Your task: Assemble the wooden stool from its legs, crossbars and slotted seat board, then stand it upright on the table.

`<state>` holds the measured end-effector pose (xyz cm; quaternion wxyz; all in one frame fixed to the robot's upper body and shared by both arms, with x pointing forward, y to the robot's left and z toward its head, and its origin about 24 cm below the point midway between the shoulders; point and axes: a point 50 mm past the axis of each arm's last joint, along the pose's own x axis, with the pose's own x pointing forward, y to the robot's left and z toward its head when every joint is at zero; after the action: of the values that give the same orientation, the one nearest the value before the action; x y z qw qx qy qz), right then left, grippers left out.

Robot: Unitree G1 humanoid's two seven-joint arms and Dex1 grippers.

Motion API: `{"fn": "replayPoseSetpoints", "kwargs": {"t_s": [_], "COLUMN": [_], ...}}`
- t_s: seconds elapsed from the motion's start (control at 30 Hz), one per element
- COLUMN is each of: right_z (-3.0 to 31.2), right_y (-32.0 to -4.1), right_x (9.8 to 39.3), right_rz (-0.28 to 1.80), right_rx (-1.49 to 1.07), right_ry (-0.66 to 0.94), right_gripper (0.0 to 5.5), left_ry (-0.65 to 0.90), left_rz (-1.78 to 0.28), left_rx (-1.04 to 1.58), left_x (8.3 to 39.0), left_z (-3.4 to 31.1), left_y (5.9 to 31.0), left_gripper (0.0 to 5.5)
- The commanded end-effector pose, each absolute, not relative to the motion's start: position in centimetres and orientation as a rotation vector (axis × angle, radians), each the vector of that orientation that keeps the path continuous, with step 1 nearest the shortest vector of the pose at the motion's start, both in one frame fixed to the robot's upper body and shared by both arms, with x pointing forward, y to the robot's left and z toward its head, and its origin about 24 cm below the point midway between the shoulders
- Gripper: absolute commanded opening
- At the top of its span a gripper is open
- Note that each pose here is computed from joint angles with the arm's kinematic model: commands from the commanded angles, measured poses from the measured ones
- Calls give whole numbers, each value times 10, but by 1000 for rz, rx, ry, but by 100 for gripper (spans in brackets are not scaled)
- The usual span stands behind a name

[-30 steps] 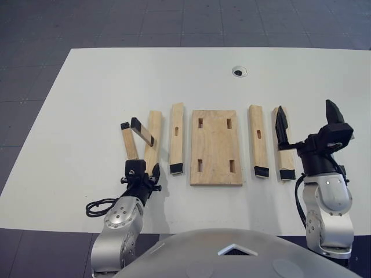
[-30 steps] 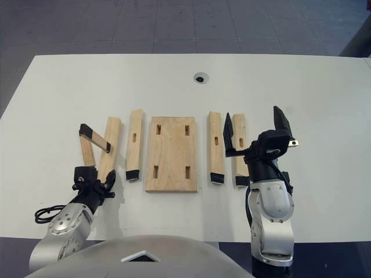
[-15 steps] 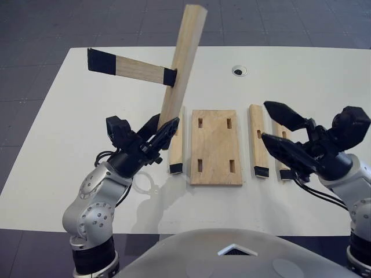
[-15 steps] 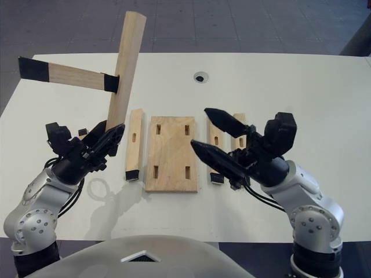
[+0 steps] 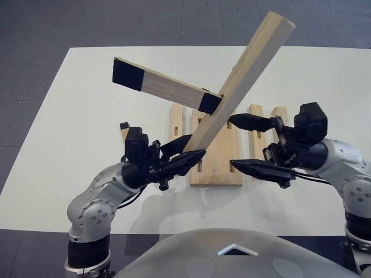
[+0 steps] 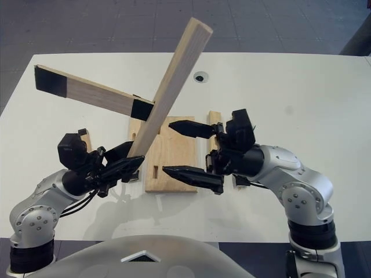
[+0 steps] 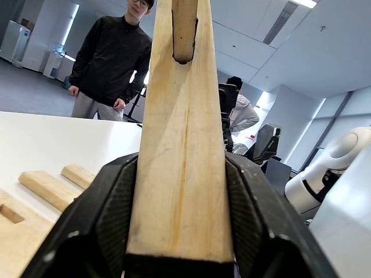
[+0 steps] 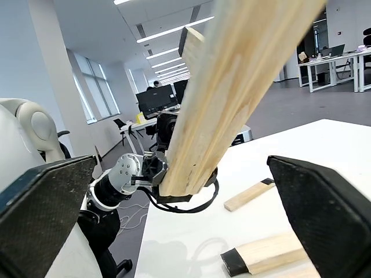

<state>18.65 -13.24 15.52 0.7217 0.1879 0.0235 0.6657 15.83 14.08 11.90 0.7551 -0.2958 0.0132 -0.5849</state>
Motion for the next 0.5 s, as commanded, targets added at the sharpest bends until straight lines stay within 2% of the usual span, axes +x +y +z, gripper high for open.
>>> {"fn": "replayPoseSetpoints", "kwargs": {"t_s": [0.03, 0.5], "right_z": [156, 163], "right_y": [-124, -105], "right_x": [188, 184], "right_rz": [1483, 1540], "right_rx": [388, 397], "right_ry": [34, 1], "right_gripper": [550, 550], "left_ry": [-8, 12], "left_rz": [-1311, -1324], "left_rx": [-645, -644], "left_x": [154, 146], "left_z": [125, 120], "left_y": [136, 124], "left_gripper": [205, 205]}}
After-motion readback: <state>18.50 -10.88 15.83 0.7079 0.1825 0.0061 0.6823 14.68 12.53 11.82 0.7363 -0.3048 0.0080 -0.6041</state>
